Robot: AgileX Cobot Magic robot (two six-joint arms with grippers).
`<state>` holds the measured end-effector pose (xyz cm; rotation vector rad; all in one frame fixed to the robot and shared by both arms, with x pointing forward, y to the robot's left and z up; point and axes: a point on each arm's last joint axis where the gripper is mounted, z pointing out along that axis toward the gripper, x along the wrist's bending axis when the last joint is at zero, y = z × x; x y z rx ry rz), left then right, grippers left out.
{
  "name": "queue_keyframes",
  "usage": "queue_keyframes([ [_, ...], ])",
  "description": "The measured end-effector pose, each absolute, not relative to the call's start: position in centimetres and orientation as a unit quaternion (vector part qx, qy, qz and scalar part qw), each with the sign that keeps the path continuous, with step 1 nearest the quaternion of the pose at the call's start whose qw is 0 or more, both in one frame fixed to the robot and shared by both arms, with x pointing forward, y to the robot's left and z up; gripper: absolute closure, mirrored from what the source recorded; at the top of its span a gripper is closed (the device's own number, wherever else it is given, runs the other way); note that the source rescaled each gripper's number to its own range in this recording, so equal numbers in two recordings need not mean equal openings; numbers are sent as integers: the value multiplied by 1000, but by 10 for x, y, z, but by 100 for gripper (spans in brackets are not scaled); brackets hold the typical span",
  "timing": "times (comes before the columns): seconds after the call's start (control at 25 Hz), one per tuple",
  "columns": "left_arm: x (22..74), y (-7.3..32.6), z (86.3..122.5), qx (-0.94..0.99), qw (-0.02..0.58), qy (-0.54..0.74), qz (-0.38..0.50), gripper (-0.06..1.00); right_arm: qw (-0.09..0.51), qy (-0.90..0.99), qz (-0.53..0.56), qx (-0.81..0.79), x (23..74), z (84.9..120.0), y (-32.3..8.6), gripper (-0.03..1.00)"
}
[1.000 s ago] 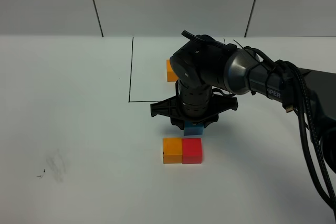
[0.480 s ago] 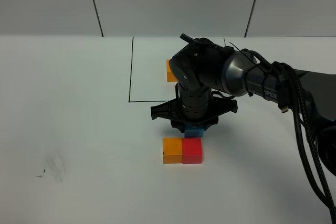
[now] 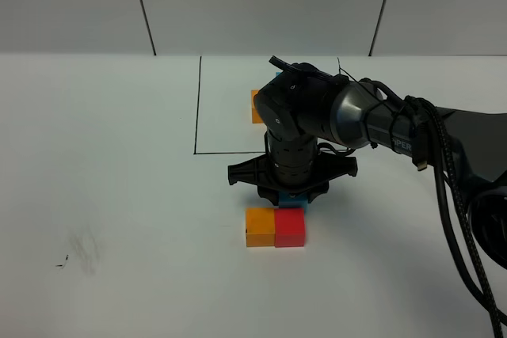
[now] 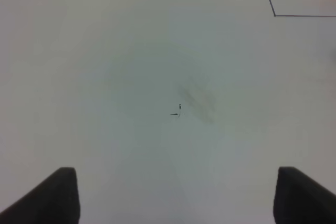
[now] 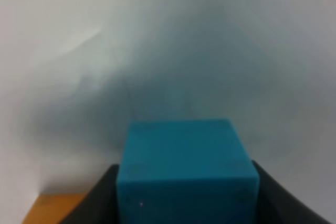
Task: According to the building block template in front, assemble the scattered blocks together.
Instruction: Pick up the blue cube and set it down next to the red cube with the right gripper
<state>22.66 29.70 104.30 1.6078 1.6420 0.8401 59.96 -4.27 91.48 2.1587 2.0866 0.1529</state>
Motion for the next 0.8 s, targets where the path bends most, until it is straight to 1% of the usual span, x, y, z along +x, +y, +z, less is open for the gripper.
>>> queue_keyframes([
  [0.28,227,297,1043,618,340,631,323,31,57,689,44,721,600,900,-40,77],
  [0.8,227,297,1043,618,340,631,323,31,52,687,42,724,600,897,-39,77],
])
